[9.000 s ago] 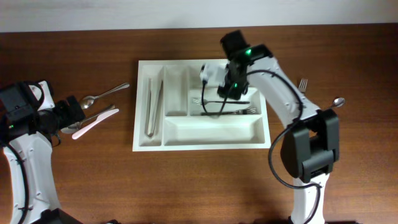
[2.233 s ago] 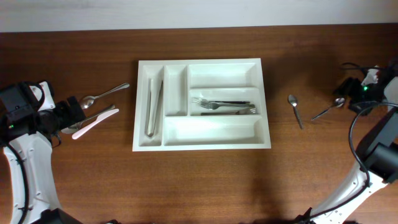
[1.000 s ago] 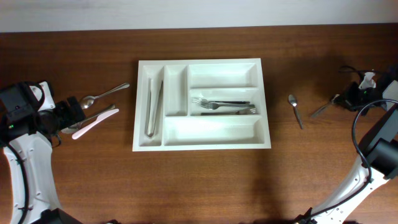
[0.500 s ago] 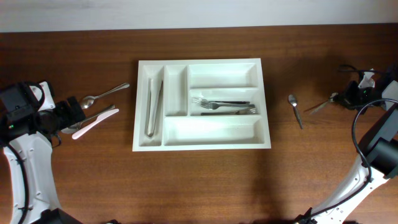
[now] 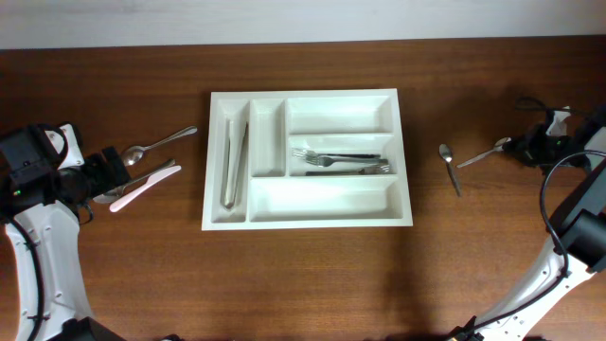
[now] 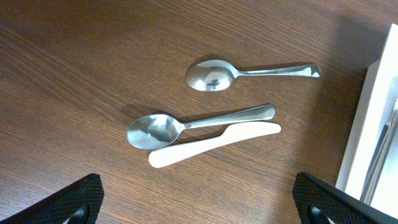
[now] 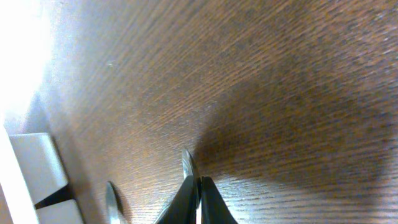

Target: Pack container

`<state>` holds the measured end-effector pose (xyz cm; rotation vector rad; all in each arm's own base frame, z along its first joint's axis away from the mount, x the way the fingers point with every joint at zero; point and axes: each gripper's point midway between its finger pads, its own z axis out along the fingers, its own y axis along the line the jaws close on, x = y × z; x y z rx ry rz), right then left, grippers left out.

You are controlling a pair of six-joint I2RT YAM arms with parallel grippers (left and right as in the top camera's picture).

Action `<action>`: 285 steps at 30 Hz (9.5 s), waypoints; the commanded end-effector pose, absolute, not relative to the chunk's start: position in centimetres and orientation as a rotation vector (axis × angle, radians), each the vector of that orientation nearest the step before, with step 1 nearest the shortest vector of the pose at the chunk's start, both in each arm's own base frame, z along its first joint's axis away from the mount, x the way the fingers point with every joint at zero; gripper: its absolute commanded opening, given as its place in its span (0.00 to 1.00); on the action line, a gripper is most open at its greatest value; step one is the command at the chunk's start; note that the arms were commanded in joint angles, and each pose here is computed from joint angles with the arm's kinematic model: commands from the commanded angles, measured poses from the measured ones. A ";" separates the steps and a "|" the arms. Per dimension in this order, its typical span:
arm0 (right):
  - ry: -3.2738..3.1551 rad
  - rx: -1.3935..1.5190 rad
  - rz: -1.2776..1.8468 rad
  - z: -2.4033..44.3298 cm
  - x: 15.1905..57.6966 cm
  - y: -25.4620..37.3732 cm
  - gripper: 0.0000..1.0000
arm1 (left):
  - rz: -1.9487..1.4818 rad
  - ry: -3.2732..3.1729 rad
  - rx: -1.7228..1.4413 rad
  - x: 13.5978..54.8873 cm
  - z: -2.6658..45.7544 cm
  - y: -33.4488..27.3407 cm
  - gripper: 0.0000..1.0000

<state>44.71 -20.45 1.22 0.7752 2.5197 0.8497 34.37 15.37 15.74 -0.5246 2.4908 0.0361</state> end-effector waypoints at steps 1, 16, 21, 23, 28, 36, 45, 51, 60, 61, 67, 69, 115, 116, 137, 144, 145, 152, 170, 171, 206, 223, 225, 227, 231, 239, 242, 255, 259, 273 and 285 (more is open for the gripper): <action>2.462 0.761 0.960 1.1 44.6 -20.1 0.04 | 0.016 2.472 -0.530 34.8 16.3 15.4 0.99; 2.215 0.646 1.240 5.7 45.8 -19.1 0.04 | 0.016 2.472 -0.530 34.8 16.3 15.4 0.99; 2.110 0.639 1.375 9.0 46.1 -18.1 0.04 | 0.016 2.472 -0.530 34.8 16.3 15.4 0.99; 2.106 0.638 1.384 10.3 46.0 -17.8 0.04 | 0.016 2.472 -0.530 34.8 16.3 15.4 0.99; 2.117 0.597 1.371 14.1 46.1 -16.0 0.04 | 0.016 2.472 -0.530 34.8 16.3 15.4 0.99; 2.254 0.555 1.262 19.3 47.5 -8.9 0.04 | 0.016 2.472 -0.530 34.8 16.3 15.4 0.99; 2.462 0.597 1.094 18.8 49.2 1.4 0.04 | 0.016 2.472 -0.530 34.8 16.3 15.4 0.99; 2.489 0.592 0.980 18.3 50.9 7.5 0.04 | 0.016 2.472 -0.530 34.8 16.3 15.4 0.99; 2.426 0.845 0.669 16.8 52.4 9.7 0.04 | 0.017 2.472 -0.530 34.8 16.3 15.4 0.99; 2.427 0.863 0.657 16.5 52.4 9.8 0.04 | 0.016 2.472 -0.530 34.8 16.3 15.4 0.99; 2.466 0.962 0.672 13.7 52.4 10.7 0.04 | 0.017 2.472 -0.530 34.8 16.3 15.4 0.99; 2.480 1.008 0.695 12.7 52.3 11.0 0.04 | 0.016 2.472 -0.530 34.8 16.3 15.4 0.99; 2.940 0.328 0.396 11.5 40.1 -8.6 0.41 | 0.017 2.472 -0.530 34.8 16.3 15.4 0.99; 2.971 0.314 0.325 11.0 39.9 -9.0 0.41 | 0.016 2.472 -0.530 34.8 16.3 15.4 0.99; 3.148 -0.119 -0.017 3.4 41.3 -7.6 0.49 | 0.017 2.472 -0.530 34.8 16.3 15.4 0.99; 3.199 -0.083 0.000 1.4 40.9 -7.5 0.43 | 0.017 2.472 -0.530 34.8 16.3 15.4 0.99; 3.207 -0.083 0.002 1.3 40.7 -7.4 0.43 | 0.016 2.472 -0.530 34.8 16.3 15.4 0.99; 3.253 -0.044 0.015 -0.4 40.2 -7.3 0.43 | 0.017 2.472 -0.530 34.8 16.3 15.4 0.99; 3.191 -0.062 -0.007 -0.9 41.9 -7.1 0.27 | 0.016 2.472 -0.530 34.8 16.3 15.4 0.99; 3.185 -0.062 -0.007 -0.9 42.0 -7.1 0.26 | 0.017 2.472 -0.530 34.8 16.3 15.4 0.99; 2.757 -0.369 0.108 16.9 49.0 3.8 0.04 | 0.016 2.472 -0.530 34.8 16.3 15.4 0.99; 2.859 0.630 0.242 10.9 47.0 -3.1 0.09 | 0.017 2.472 -0.530 34.8 16.3 15.4 0.99; 2.877 0.725 0.248 9.5 46.0 -4.4 0.22 | 0.017 2.472 -0.530 34.8 16.3 15.4 0.99; 2.884 0.807 0.237 8.4 45.2 -5.3 0.27 | 0.016 2.472 -0.530 34.8 16.3 15.4 0.99; 2.825 1.038 0.253 6.0 44.6 -6.7 0.35 | 0.016 2.472 -0.530 34.8 16.3 15.4 0.99; 2.702 1.234 0.144 5.1 45.0 -9.4 0.35 | 0.016 2.472 -0.530 34.8 16.3 15.4 0.99; 2.654 1.334 0.122 4.9 44.8 -10.5 0.35 | 0.017 2.472 -0.530 34.8 16.3 15.4 0.99; 2.689 1.411 0.097 1.1 44.3 -11.6 0.34 | 0.017 2.472 -0.530 34.8 16.3 15.4 0.99; 2.704 1.417 0.092 0.1 44.2 -11.5 0.34 | 0.017 2.472 -0.530 34.8 16.3 15.4 0.99; 2.714 1.424 0.068 -1.5 44.2 -11.8 0.31 | 0.017 2.472 -0.530 34.8 16.3 15.4 0.99; 2.784 1.320 -0.091 -1.7 43.0 -13.1 0.28 | 0.017 2.473 -0.530 34.8 16.3 15.4 0.99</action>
